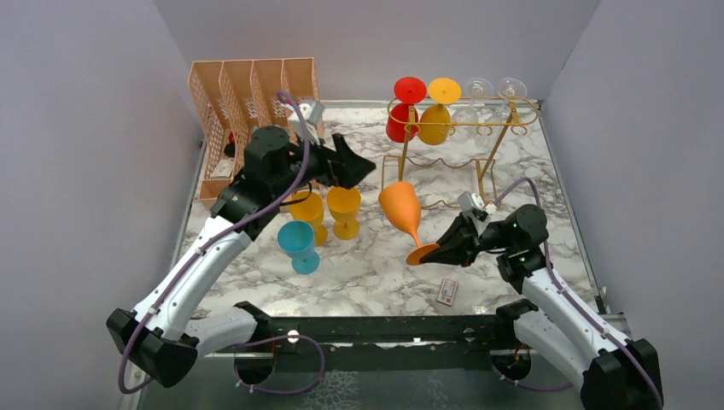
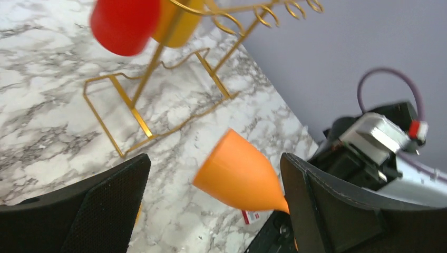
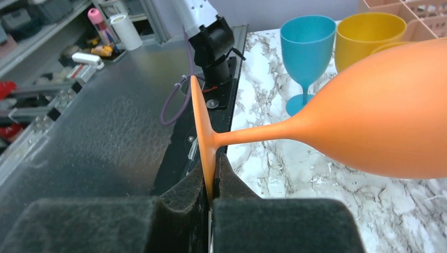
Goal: Take the wine glass off the wine glass rack
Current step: Place the wine glass at the center of the board.
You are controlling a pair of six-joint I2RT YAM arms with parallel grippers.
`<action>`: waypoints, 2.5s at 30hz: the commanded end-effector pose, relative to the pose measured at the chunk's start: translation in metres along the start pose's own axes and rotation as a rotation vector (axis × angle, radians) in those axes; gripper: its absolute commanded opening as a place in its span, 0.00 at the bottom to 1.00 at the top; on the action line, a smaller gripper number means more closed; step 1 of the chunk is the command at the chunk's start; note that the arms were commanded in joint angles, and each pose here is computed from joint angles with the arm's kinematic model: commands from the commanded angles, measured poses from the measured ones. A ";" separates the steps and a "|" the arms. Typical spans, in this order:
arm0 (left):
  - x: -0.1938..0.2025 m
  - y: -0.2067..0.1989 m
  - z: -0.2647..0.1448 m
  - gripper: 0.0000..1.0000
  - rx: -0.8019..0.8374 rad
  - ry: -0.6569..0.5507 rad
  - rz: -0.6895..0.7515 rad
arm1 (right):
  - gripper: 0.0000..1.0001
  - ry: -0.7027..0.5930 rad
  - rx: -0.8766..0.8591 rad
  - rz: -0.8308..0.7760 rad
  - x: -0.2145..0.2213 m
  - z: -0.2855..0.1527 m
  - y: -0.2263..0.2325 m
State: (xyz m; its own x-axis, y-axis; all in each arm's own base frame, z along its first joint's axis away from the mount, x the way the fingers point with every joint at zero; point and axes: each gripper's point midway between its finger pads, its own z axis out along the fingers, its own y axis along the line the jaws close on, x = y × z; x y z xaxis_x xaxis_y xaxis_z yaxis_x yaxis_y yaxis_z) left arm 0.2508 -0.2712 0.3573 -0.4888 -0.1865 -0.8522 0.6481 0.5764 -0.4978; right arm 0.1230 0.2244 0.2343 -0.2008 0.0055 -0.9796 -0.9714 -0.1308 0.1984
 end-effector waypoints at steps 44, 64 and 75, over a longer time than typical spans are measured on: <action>0.037 -0.092 -0.026 0.74 0.680 0.255 -0.070 | 0.01 -0.176 -0.234 -0.527 -0.040 0.000 0.058; 0.057 -0.094 -0.030 0.09 0.756 0.334 0.001 | 0.06 -0.141 -0.250 -0.523 -0.033 -0.001 0.057; 0.060 -0.088 -0.027 0.00 0.710 0.363 0.020 | 0.55 -0.117 -0.261 -0.503 -0.031 -0.002 0.060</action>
State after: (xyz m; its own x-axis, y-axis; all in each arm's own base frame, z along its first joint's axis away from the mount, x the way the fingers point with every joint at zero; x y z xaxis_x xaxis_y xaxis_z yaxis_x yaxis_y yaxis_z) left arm 0.1486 -0.3127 0.3537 -0.5880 0.1399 -0.7967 0.7928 -0.0957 -0.6019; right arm 0.0842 0.2133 0.2448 0.3031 0.0722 -0.9502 -0.8992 -0.3086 -0.3103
